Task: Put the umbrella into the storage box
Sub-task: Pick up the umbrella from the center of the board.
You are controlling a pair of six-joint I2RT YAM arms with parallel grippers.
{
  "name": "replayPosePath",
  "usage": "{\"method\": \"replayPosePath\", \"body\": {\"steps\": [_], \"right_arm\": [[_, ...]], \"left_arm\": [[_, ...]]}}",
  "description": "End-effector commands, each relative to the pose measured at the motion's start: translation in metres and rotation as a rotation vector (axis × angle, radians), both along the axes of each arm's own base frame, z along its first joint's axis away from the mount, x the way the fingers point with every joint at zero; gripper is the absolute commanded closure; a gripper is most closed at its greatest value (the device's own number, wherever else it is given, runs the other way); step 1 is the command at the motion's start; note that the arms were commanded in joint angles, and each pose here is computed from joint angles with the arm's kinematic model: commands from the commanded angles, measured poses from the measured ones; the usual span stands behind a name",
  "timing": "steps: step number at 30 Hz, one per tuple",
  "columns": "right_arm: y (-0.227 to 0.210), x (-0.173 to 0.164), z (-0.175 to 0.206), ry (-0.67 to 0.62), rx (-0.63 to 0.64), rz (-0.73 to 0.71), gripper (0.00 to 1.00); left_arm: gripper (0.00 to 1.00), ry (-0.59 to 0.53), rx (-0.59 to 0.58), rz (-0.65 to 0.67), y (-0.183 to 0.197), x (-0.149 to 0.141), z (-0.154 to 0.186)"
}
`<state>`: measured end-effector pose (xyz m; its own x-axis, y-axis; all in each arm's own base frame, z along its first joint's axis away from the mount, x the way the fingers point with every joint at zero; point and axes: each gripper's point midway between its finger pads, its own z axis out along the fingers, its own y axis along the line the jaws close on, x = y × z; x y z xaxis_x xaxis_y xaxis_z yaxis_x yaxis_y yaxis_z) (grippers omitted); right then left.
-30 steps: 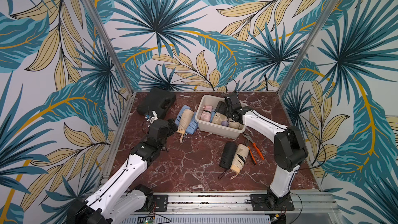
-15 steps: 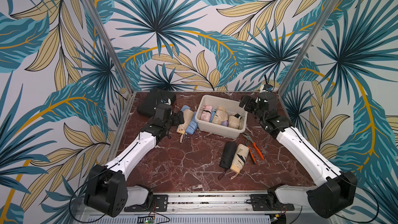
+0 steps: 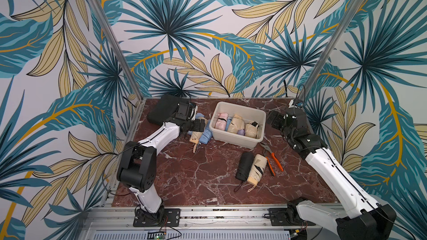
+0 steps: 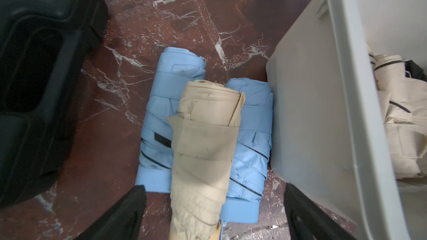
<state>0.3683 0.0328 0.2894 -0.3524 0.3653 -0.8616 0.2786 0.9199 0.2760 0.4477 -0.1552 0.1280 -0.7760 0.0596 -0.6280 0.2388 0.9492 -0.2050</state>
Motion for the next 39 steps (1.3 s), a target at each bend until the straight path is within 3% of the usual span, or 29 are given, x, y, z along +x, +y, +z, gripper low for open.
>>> {"method": "replayPosePath", "body": {"steps": [1,26,31,39], "right_arm": [[-0.009,-0.008,-0.01,0.028,-0.033,-0.021,0.01],[-0.01,-0.008,-0.008,0.017,-0.001,-0.037,0.01],[-0.009,-0.006,-0.009,0.015,0.007,-0.035,0.01],[-0.009,-0.007,-0.005,0.005,0.015,-0.034,0.0]], "left_arm": [[0.04,0.052,0.014,-0.045,-0.003,0.001,-0.006],[0.19,0.114,0.165,-0.105,-0.005,0.026,-0.048],[0.25,0.121,0.186,-0.107,-0.007,0.026,-0.053],[0.44,0.11,0.208,-0.068,0.002,0.021,-0.048]]}}
